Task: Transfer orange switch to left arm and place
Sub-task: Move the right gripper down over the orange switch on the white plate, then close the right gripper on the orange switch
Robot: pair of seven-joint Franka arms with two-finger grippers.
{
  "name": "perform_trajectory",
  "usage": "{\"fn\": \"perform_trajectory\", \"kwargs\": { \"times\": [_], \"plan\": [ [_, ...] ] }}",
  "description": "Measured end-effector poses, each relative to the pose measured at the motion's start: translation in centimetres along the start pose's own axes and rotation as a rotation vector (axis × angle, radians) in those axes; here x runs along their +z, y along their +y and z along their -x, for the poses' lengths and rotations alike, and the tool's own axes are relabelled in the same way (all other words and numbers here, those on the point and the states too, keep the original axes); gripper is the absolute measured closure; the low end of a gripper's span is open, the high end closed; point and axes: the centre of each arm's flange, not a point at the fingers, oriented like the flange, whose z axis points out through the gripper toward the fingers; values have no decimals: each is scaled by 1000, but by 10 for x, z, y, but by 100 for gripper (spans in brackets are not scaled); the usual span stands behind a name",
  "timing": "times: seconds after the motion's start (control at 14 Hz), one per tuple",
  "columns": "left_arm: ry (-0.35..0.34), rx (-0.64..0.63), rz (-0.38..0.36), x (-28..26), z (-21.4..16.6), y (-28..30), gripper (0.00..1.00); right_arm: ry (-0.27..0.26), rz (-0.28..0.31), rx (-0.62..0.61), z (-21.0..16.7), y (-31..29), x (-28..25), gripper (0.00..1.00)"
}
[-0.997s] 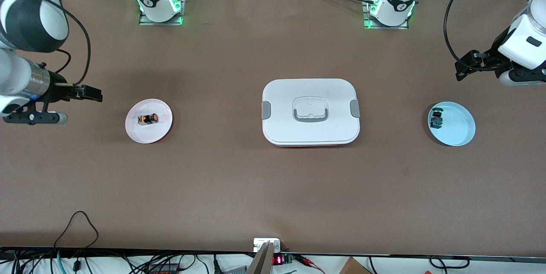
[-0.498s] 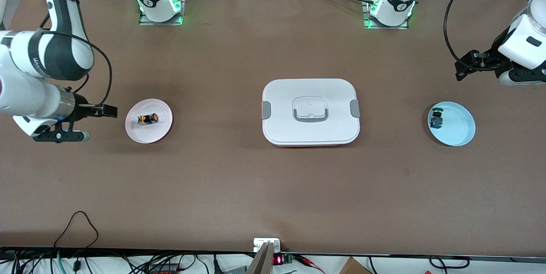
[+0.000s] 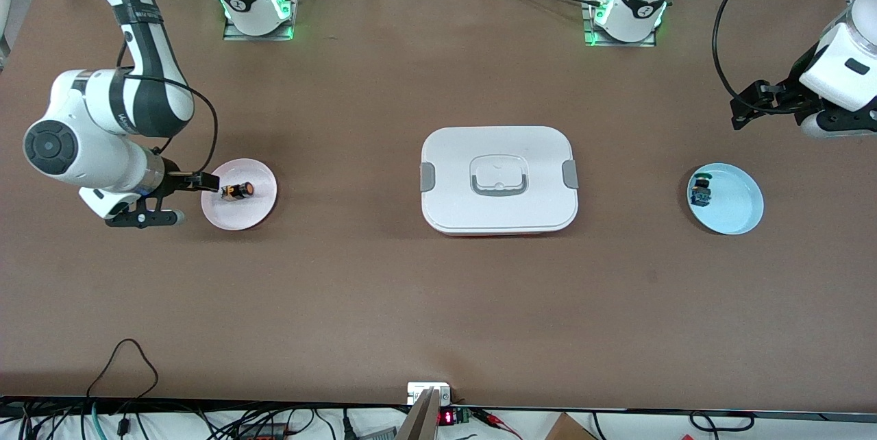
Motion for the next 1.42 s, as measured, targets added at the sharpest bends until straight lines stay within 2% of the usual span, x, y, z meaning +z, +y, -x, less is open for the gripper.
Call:
{"fn": "perform_trajectory", "kwargs": {
  "times": [0.21, 0.5, 0.85, 1.14, 1.42],
  "plan": [
    [1, 6, 0, 0, 0, 3, 0, 26, -8, 7, 7, 0, 27, 0],
    [1, 7, 0, 0, 0, 4, 0, 35, -35, 28, 18, 0, 52, 0],
    [1, 14, 0, -1, 1, 8, 0, 42, -44, -75, 19, 0, 75, 0],
    [-16, 23, -3, -1, 4, 14, 0, 38, -84, -60, 16, -1, 93, 0],
    [-7, 21, -2, -6, 3, 13, 0, 36, -87, -95, 15, -1, 103, 0]
  ]
}}
